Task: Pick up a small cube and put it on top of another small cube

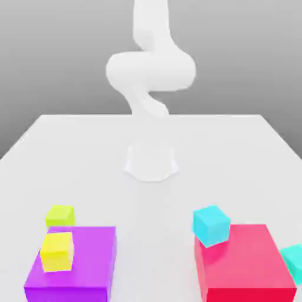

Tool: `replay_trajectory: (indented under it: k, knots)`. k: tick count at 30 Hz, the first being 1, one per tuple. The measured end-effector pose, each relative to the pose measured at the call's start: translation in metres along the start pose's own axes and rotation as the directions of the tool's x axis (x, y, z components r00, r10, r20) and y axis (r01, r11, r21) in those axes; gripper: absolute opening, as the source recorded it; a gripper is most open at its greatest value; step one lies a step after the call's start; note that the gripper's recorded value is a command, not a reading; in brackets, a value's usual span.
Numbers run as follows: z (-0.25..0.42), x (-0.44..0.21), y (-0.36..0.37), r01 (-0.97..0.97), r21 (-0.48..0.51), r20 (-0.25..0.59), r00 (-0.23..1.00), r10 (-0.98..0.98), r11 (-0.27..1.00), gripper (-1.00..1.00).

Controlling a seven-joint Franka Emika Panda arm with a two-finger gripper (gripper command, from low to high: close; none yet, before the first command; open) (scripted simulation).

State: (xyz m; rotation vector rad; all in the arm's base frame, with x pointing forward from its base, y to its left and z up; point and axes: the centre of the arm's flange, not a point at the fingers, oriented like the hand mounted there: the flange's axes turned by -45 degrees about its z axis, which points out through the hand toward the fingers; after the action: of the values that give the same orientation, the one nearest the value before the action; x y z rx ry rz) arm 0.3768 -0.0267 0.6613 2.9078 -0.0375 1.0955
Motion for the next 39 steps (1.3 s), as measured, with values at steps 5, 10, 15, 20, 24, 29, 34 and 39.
replay_trajectory:
  k: [5,10,15,20,24,29,34,39]
  knots:
    - [0.122,-0.052,0.065,0.010,-0.067,0.190,0.982,0.003,0.998,0.00]
    - [0.213,-0.140,0.129,0.007,-0.090,0.371,0.928,0.027,0.996,0.00]
    - [0.272,-0.261,0.178,-0.024,-0.074,0.540,0.840,0.060,0.997,0.00]
    - [0.298,-0.370,0.195,-0.076,-0.042,0.650,0.756,0.085,0.996,0.00]
    - [0.325,-0.399,0.195,-0.076,-0.038,0.659,0.748,0.082,0.996,0.00]
    - [0.342,-0.417,0.194,-0.077,-0.038,0.660,0.747,0.083,0.996,-1.00]
    - [0.342,-0.417,0.194,-0.078,-0.037,0.660,0.746,0.083,0.996,-1.00]
    - [0.312,-0.389,0.195,-0.078,-0.036,0.660,0.747,0.083,0.996,-1.00]
